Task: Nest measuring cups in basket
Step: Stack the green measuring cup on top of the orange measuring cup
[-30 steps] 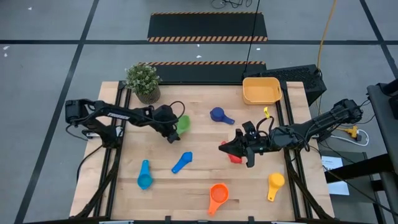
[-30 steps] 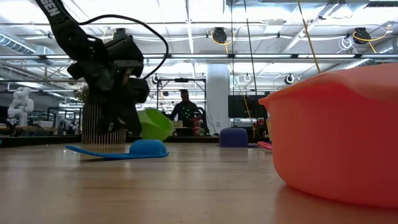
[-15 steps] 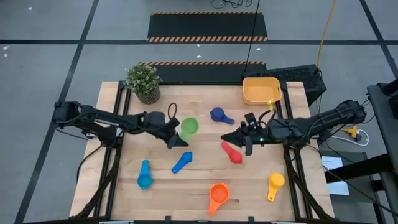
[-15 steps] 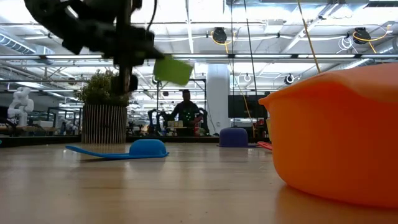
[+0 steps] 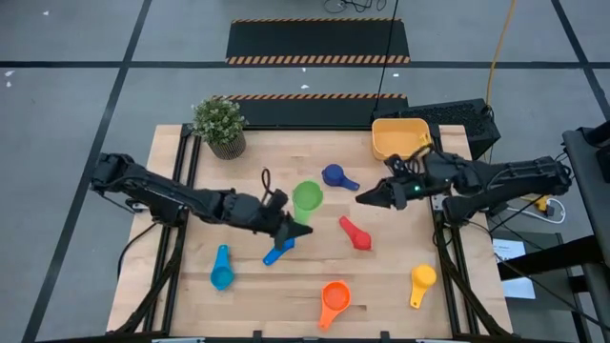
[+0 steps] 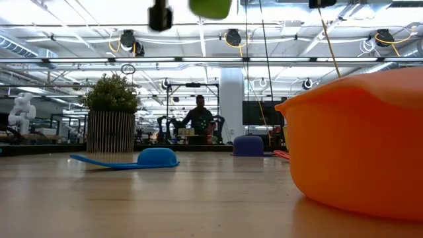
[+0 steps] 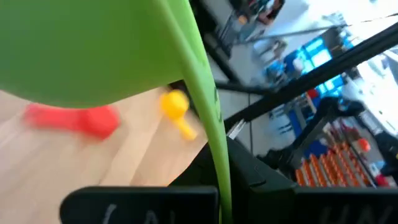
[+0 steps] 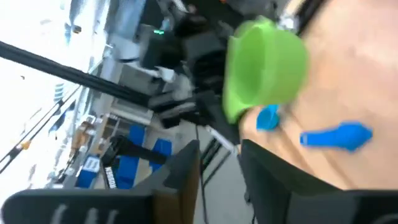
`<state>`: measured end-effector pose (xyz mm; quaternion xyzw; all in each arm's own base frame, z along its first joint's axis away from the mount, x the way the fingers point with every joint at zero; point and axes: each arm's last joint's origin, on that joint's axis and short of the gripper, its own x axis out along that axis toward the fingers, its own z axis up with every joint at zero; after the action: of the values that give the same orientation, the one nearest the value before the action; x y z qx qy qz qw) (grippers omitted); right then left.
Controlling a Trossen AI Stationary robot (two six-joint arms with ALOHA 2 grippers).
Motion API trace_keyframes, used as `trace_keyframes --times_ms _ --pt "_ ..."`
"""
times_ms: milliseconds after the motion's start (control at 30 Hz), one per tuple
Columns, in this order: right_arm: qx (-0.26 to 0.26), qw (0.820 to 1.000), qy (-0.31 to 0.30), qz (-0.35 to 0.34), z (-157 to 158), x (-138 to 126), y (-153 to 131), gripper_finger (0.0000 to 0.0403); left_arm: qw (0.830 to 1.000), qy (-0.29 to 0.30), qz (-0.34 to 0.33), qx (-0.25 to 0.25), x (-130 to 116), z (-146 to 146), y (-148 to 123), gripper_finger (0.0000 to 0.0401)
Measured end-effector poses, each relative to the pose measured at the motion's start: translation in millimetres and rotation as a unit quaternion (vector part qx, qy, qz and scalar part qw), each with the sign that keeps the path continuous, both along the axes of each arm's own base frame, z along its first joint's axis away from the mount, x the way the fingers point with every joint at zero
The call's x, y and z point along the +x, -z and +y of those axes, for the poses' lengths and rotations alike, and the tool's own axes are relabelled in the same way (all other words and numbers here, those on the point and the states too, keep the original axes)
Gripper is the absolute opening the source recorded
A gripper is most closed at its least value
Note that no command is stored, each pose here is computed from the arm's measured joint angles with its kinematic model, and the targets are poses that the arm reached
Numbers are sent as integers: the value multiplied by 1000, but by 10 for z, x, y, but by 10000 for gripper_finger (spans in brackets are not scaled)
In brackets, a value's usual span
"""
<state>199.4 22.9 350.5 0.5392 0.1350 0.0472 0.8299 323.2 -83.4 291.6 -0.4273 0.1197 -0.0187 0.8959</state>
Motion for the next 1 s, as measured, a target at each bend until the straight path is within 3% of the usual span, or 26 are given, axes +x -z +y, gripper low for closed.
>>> trace_keyframes --times_ms 167,433,667,1000 --pt "20 997 -74 8 -4 130 61 148 1000 13 -11 5 352 -257 -81 2" --pt "8 998 -53 -13 -27 84 2 164 999 35 -33 18 840 -688 -147 2" --pt "6 999 -46 -23 -37 9 -41 164 999 26 -44 12 929 -890 -142 2" --pt "9 999 -47 -3 -33 4 -6 164 996 45 -50 54 921 -920 -132 2"
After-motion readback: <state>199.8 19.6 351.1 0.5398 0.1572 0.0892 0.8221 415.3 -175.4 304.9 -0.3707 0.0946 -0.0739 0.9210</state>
